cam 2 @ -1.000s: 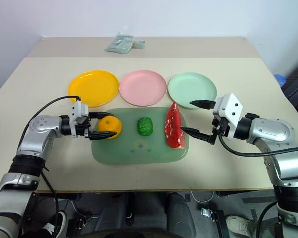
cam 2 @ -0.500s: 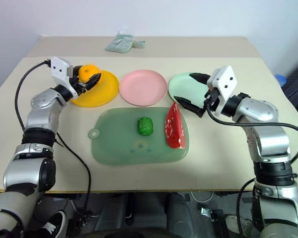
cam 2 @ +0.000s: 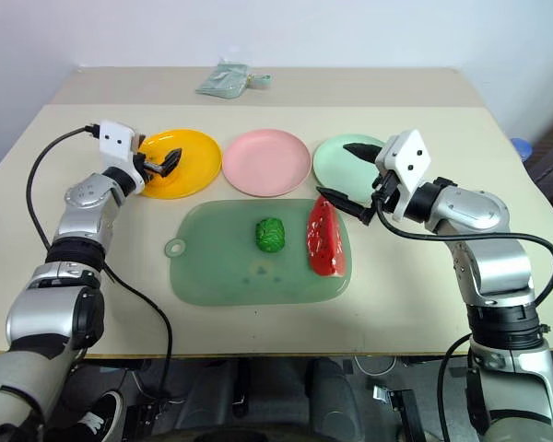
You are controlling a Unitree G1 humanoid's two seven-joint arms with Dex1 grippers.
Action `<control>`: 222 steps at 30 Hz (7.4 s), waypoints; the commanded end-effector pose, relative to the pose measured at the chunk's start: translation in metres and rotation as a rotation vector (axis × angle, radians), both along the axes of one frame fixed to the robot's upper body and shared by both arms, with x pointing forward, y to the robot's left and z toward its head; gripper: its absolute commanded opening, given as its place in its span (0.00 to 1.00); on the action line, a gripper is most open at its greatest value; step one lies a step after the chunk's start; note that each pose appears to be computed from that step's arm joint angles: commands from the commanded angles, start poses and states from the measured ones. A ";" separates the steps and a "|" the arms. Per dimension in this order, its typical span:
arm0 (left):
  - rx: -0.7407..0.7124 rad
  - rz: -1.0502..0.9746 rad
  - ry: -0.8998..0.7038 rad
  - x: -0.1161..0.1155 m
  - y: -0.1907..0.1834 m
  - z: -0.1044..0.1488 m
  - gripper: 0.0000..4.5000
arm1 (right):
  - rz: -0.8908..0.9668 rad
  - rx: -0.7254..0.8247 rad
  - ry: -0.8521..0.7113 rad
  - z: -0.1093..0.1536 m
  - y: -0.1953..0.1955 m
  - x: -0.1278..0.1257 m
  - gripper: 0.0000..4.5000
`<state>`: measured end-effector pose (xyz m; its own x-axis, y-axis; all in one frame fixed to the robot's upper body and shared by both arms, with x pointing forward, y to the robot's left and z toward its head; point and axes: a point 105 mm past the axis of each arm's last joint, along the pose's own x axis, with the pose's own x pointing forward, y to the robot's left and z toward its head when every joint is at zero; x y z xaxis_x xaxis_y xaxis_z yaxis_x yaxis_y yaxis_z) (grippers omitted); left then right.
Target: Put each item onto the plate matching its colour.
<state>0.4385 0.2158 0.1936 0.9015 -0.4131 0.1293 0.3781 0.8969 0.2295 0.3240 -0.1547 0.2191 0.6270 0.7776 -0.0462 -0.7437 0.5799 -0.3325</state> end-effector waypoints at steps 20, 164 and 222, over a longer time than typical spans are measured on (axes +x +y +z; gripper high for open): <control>0.136 -0.838 0.070 -0.126 -0.038 0.001 0.99 | 0.199 -0.113 0.133 0.027 0.100 -0.010 0.99; 0.070 -0.339 -0.087 -0.084 -0.035 -0.001 1.00 | -0.298 0.023 0.083 0.014 0.144 0.119 0.15; 0.075 -0.637 -0.036 -0.126 0.011 0.016 1.00 | 0.278 -0.039 -0.095 -0.013 0.036 -0.050 0.96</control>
